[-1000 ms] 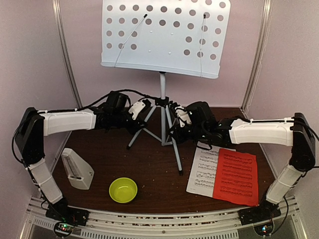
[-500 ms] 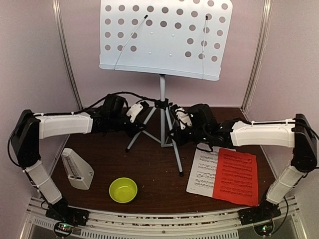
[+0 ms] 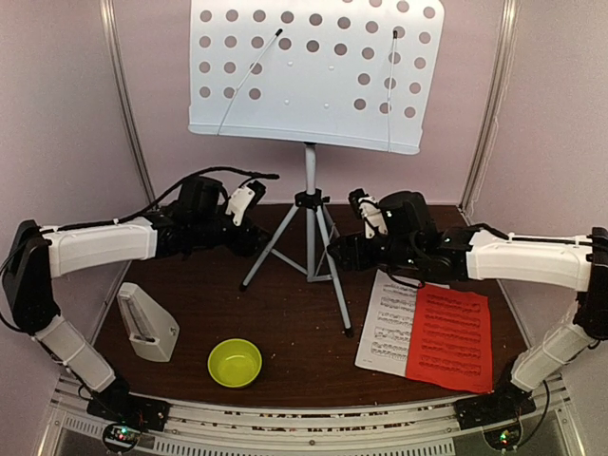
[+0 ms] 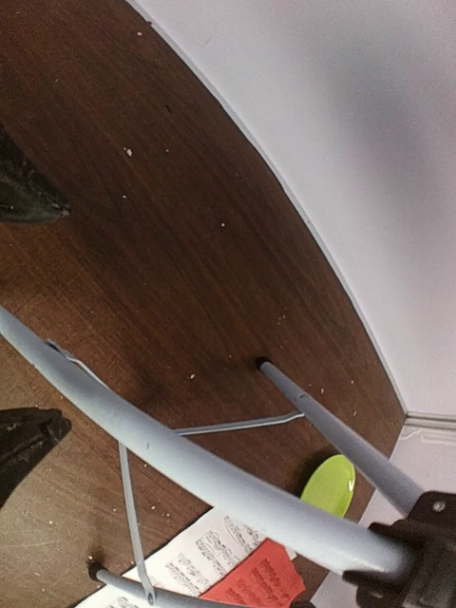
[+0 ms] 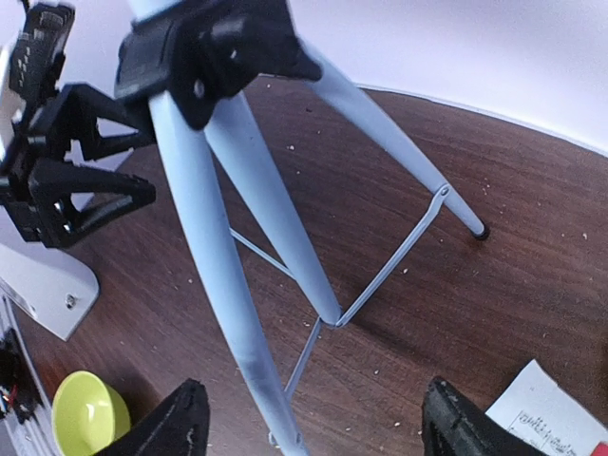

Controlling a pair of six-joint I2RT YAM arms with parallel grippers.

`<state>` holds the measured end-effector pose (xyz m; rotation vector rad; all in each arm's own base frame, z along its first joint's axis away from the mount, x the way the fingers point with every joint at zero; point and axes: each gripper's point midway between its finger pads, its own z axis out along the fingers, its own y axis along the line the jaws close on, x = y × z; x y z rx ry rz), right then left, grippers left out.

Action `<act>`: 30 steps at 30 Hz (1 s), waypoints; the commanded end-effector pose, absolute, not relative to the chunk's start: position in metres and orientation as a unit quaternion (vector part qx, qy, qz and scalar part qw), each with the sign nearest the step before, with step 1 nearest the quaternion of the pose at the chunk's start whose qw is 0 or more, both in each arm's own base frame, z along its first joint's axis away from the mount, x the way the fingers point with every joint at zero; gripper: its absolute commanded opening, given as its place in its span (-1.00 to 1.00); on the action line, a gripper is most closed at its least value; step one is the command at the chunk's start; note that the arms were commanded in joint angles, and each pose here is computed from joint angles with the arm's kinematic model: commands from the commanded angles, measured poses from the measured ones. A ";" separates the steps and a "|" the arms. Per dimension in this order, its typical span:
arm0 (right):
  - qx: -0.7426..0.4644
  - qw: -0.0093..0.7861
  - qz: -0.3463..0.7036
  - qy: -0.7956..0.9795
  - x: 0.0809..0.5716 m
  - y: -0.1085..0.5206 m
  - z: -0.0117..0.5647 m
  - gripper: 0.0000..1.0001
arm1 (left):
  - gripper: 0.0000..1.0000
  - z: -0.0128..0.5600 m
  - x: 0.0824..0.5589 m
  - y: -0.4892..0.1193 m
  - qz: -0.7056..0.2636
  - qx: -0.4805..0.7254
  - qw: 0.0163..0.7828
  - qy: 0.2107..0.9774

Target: Set up the instrument practice props

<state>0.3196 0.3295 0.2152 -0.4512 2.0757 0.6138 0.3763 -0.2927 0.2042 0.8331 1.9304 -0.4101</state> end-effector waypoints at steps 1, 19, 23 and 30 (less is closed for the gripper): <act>-0.155 0.456 0.234 0.844 0.312 0.301 0.225 0.73 | 0.45 0.222 0.381 -0.277 -0.166 0.288 0.510 0.793; 0.140 0.325 0.218 0.909 0.265 0.090 0.172 0.83 | 0.96 0.236 0.343 -0.258 -0.236 0.236 0.482 0.810; 0.242 0.266 0.217 0.907 0.249 0.047 0.141 0.80 | 0.96 0.233 0.333 -0.262 -0.243 0.253 0.478 0.805; 0.351 0.196 0.141 0.904 0.226 -0.009 0.091 0.80 | 0.96 0.231 0.329 -0.271 -0.250 0.277 0.469 0.800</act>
